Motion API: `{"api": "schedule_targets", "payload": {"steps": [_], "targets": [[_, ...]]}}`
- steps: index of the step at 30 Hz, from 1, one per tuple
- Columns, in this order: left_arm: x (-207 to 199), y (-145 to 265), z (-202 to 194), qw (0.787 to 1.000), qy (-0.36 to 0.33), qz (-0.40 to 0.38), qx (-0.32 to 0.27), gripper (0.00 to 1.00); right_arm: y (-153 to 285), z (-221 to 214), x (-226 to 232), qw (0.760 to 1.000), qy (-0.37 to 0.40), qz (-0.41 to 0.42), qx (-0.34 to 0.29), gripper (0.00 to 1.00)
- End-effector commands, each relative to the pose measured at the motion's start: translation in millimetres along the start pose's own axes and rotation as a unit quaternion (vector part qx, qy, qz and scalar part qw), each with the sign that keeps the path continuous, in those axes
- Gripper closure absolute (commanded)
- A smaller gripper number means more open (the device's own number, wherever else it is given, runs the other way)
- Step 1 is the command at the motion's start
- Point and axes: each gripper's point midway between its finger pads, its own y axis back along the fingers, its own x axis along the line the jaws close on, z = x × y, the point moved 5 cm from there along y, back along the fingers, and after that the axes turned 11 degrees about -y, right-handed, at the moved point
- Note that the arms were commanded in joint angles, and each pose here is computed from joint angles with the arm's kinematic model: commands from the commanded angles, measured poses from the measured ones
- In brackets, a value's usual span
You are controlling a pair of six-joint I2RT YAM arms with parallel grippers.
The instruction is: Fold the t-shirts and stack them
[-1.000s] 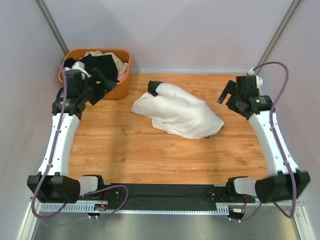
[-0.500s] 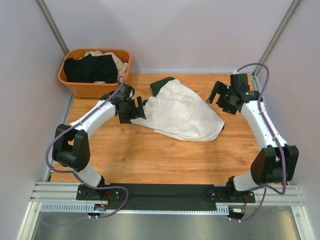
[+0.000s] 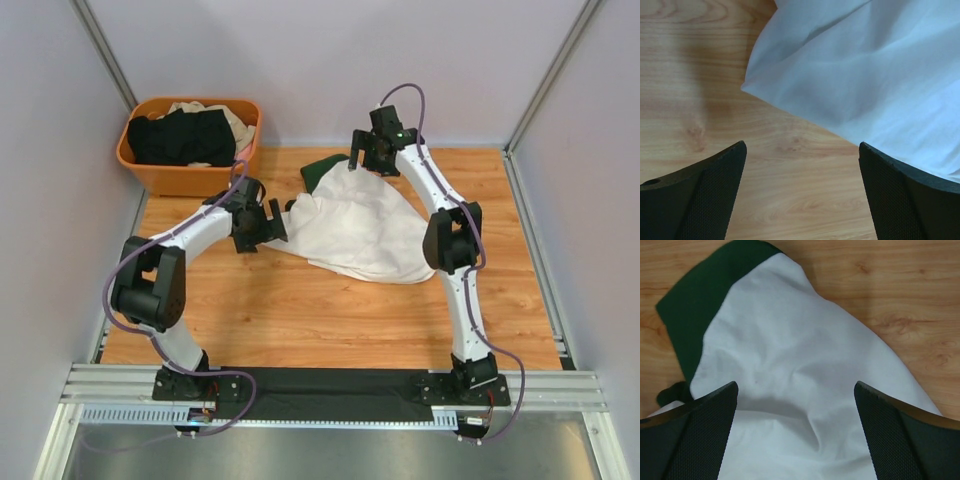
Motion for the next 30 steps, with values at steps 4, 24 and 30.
{"api": "schedule_targets", "payload": {"steps": [4,24,30], "targets": [[-12,-39,10,0.999,0.018,-0.038,0.009,0.04,-15,2,-45,0.993,0.015,-0.113,-0.02,0.0],[-18,10,72,0.997,0.007,-0.047,-0.068,1.0,-45,-32,-47,0.996,-0.018,0.009,0.091,1.0],[-26,88,112,0.992,-0.032,-0.044,-0.117,1.0,42,24,-60,0.997,-0.08,-0.01,0.001,1.0]]}}
